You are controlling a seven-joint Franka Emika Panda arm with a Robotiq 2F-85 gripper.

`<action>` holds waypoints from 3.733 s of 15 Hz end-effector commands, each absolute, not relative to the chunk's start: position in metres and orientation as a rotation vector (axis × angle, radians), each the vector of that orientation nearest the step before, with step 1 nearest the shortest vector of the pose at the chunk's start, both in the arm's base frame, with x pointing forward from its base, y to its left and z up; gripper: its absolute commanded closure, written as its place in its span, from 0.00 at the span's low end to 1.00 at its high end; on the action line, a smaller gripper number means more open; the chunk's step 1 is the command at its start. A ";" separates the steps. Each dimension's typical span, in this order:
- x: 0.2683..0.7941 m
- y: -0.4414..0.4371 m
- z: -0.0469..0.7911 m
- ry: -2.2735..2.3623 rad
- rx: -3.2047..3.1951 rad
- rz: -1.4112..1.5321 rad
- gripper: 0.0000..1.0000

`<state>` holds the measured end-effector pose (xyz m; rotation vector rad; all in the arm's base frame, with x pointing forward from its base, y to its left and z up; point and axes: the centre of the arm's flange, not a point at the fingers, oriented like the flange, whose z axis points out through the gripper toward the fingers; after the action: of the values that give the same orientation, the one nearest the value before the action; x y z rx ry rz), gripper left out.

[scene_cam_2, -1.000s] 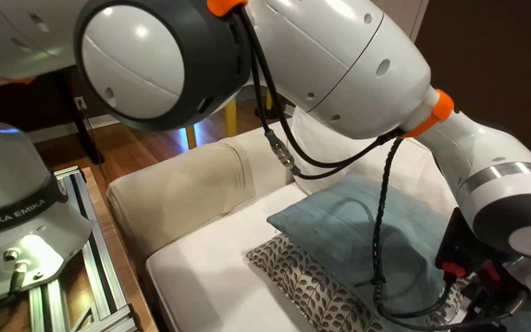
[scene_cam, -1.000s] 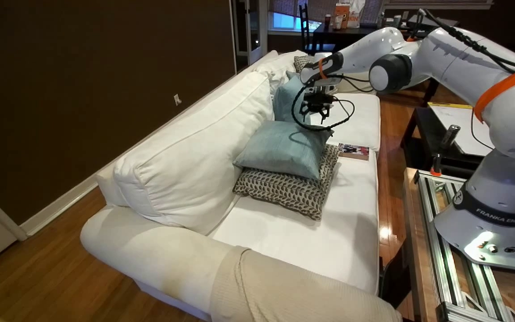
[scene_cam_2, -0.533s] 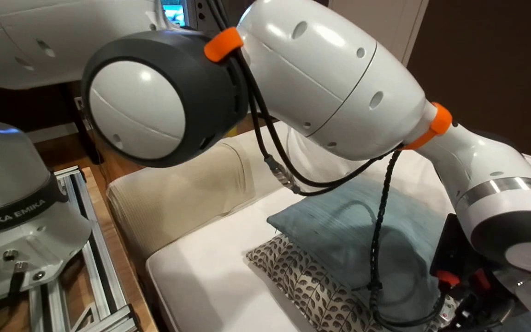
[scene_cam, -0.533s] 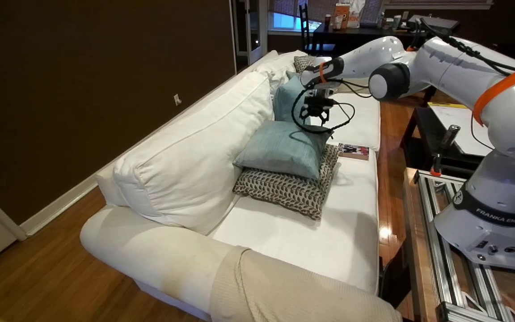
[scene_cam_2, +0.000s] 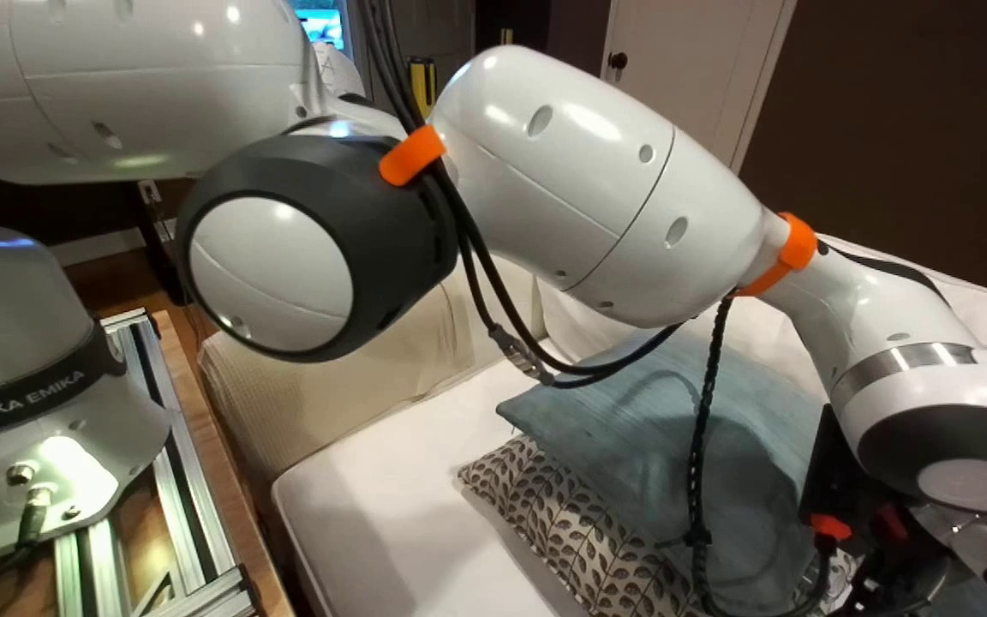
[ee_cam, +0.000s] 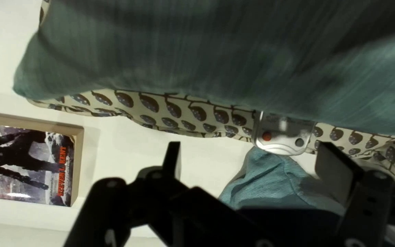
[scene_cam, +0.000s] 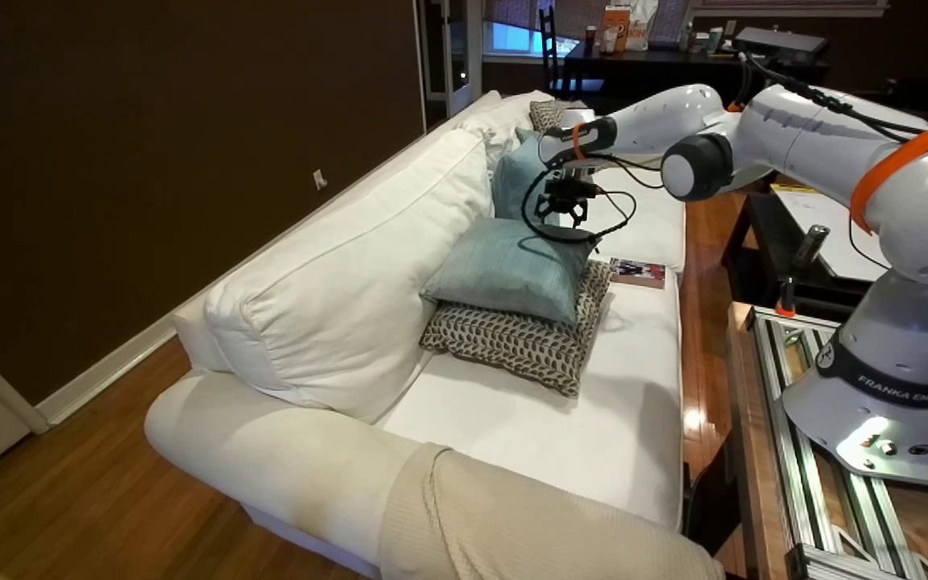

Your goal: Take out the remote in between the pillows

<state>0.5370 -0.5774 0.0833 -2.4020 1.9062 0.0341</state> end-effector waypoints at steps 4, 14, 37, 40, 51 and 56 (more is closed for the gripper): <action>0.586 -0.613 0.034 1.875 -2.440 -0.011 0.00; 0.602 -0.603 0.016 1.882 -2.371 -0.048 0.00; 0.593 -0.610 0.011 1.979 -2.331 -0.122 0.52; 0.597 -0.613 0.013 1.989 -2.338 -0.212 0.30; 0.548 -0.567 0.042 1.970 -2.342 -0.195 0.00; 0.571 -0.579 0.009 1.944 -2.305 -0.184 0.00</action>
<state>0.5483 -0.5661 0.0415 -2.3338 1.9677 -0.1903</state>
